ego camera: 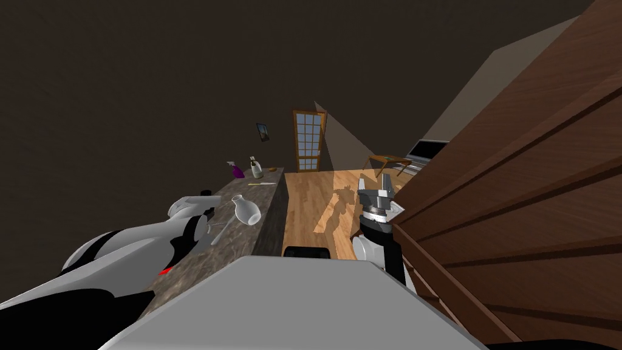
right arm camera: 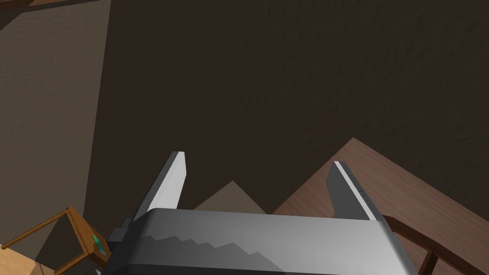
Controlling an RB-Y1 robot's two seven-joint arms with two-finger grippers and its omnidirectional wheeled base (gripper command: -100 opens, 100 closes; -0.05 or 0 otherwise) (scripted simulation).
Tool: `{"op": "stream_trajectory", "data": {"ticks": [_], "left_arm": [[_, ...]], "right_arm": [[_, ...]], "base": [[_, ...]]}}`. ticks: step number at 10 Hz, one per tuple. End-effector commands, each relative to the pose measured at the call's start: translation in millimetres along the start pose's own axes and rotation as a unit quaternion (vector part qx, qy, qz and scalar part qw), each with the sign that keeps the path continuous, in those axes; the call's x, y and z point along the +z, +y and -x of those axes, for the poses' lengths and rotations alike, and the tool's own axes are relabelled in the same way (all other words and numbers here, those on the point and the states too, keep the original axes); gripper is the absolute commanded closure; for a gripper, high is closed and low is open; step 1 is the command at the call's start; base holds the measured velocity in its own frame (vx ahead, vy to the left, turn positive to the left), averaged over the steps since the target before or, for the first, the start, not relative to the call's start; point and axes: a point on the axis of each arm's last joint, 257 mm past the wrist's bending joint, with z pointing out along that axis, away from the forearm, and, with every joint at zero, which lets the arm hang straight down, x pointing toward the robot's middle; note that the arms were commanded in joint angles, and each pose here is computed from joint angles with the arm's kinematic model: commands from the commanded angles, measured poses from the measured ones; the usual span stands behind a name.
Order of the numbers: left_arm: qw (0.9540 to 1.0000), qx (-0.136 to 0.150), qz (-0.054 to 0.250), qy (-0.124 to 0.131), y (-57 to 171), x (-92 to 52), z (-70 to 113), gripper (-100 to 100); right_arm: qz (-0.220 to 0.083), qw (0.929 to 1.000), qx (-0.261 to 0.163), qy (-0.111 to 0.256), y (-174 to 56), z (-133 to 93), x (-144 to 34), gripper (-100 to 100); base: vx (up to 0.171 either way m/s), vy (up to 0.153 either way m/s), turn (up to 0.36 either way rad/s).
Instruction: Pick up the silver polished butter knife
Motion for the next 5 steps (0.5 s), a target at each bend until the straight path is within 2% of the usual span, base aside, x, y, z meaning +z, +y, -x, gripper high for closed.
{"op": "stream_trajectory", "data": {"ticks": [1,2,5], "left_arm": [[1.0000,0.000,0.000,0.000,0.0,0.0,0.0,-100],[1.0000,0.000,0.001,0.000,0.3,-0.1,-0.1,100],[1.0000,-0.003,-0.003,0.000,-2.6,-1.5,1.1,100]], "right_arm": [[0.000,1.0000,0.000,0.000,0.0,0.0,0.0,0],[0.000,1.0000,0.000,0.000,0.0,0.0,0.0,0],[0.000,1.0000,0.000,0.000,0.0,0.0,0.0,0]], "base": [[0.002,0.007,0.000],[0.000,0.000,0.000],[0.000,0.000,0.004]]}}
